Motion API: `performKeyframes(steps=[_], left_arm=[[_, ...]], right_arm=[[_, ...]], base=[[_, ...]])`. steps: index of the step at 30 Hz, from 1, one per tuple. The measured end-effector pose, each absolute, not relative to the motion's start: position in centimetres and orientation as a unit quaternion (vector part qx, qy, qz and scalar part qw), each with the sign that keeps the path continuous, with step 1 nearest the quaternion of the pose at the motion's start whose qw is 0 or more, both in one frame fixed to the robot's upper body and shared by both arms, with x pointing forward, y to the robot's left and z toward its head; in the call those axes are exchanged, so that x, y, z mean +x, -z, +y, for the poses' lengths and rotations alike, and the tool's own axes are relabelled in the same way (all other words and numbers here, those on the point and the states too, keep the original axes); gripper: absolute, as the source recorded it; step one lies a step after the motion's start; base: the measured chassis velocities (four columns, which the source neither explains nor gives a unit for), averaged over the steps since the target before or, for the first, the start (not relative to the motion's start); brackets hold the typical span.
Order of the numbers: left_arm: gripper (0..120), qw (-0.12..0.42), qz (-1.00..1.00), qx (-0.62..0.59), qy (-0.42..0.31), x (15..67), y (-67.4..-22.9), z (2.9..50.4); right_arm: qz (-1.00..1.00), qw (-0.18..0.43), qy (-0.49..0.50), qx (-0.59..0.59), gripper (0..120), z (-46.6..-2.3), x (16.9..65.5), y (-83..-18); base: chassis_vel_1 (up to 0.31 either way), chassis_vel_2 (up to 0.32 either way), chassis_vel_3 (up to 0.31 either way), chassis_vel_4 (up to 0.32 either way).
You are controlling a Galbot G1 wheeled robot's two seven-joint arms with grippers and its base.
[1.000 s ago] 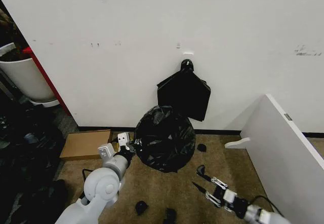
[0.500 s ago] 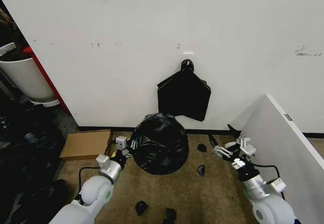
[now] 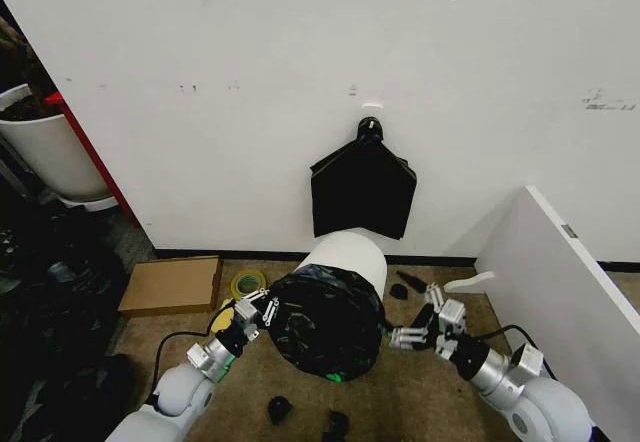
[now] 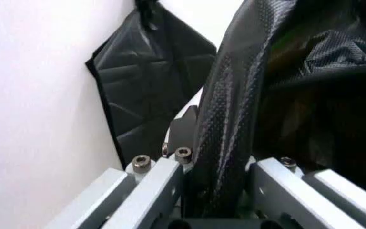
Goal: Place the garbage bag over the trash bin.
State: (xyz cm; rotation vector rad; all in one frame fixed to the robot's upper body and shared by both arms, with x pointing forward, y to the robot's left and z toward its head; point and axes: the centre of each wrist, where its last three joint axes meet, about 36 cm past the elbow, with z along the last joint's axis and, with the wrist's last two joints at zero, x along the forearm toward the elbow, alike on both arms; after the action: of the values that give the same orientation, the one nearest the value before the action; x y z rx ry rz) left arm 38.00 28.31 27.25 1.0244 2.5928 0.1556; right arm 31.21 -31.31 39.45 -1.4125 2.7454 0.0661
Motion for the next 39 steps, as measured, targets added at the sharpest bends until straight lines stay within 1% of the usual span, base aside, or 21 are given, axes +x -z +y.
performKeyframes(steps=[1,2,6,7,8,9,12,13,14,19,20,21,22,23,26,31,34,35,39], left_arm=[[0,0.175,0.914,0.363,-0.057,38.0,-27.3,28.3],[0,0.176,0.913,0.364,-0.059,38.0,-27.3,28.3],[0,0.177,0.91,0.369,-0.059,37.8,-27.4,28.3],[0,0.177,0.91,0.369,-0.059,37.8,-27.4,28.2],[0,0.177,0.91,0.369,-0.059,37.8,-27.4,28.2],[0,0.178,0.91,0.37,-0.059,37.8,-27.5,28.2],[0,0.179,0.91,0.369,-0.057,37.9,-27.6,28.1],[0,0.179,0.91,0.369,-0.057,37.9,-27.6,28.1],[0,0.18,0.91,0.369,-0.056,37.9,-27.7,28.1],[0,0.181,0.911,0.366,-0.052,37.8,-27.8,27.9],[0,0.181,0.911,0.366,-0.051,37.8,-27.8,27.8],[0,0.181,0.911,0.366,-0.051,37.8,-27.8,27.8],[0,0.182,0.911,0.367,-0.05,37.7,-27.9,27.7],[0,0.182,0.911,0.367,-0.049,37.7,-27.9,27.6],[0,0.182,0.911,0.367,-0.048,37.8,-27.9,27.5],[0,0.18,0.909,0.373,-0.05,37.8,-27.8,27.5],[0,0.178,0.906,0.379,-0.058,37.8,-27.6,27.7],[0,0.178,0.904,0.384,-0.063,37.9,-27.6,27.8],[0,0.18,0.9,0.392,-0.068,37.9,-27.7,27.9]], right_arm=[[0.887,0.024,-0.022,-0.46,96,-31.3,31.2,-39.4],[0.887,0.02,-0.025,-0.461,90,-31.3,31.1,-39.4],[0.897,0.008,-0.064,-0.437,73,-30.3,30.6,-39.3],[0.898,0.007,-0.069,-0.435,70,-30.2,30.5,-39.3],[0.898,0.007,-0.069,-0.435,70,-30.2,30.5,-39.3],[0.899,0.005,-0.073,-0.432,65,-30.2,30.6,-39.3],[0.895,0.002,-0.067,-0.44,51,-30.6,30.7,-39.4],[0.895,0.002,-0.067,-0.44,51,-30.6,30.7,-39.4],[0.894,0.001,-0.065,-0.444,48,-30.7,30.7,-39.3],[0.888,0.004,-0.038,-0.459,26,-31.1,31.1,-38.8],[0.889,0.007,-0.034,-0.457,22,-31.0,31.2,-38.7],[0.889,0.007,-0.034,-0.457,22,-31.0,31.2,-38.7],[0.89,0.011,-0.034,-0.455,19,-30.9,31.2,-38.7],[0.892,0.015,-0.036,-0.45,12,-30.7,31.3,-38.6],[0.897,0.022,-0.044,-0.438,1,-30.3,31.3,-38.5],[0.903,0.035,-0.057,-0.425,0,-30.4,31.6,-38.3],[0.902,0.047,-0.103,-0.416,0,-30.3,31.8,-38.1],[0.901,0.052,-0.136,-0.41,0,-30.0,31.9,-38.0],[0.901,0.05,-0.191,-0.386,0,-29.7,32.0,-37.5]], base=[[0.0,0.0,0.0,0.0],[0.0,0.0,0.0,0.0],[0.0,0.0,0.0,0.0],[0.0,0.0,0.0,0.0],[0.0,0.0,0.0,0.0],[0.0,0.0,0.0,0.0],[0.0,0.0,0.0,0.0],[0.0,0.0,0.0,0.0],[0.0,0.0,0.0,0.0],[0.0,0.0,0.0,0.0],[0.0,0.0,0.0,0.0],[0.0,0.0,0.0,0.0],[0.0,0.0,0.0,0.0],[0.0,0.0,0.0,0.0],[0.0,0.0,0.0,0.0],[0.0,0.0,0.0,0.0],[0.0,0.0,0.0,0.0],[0.0,0.0,0.0,0.0],[0.0,0.0,0.0,0.0]])
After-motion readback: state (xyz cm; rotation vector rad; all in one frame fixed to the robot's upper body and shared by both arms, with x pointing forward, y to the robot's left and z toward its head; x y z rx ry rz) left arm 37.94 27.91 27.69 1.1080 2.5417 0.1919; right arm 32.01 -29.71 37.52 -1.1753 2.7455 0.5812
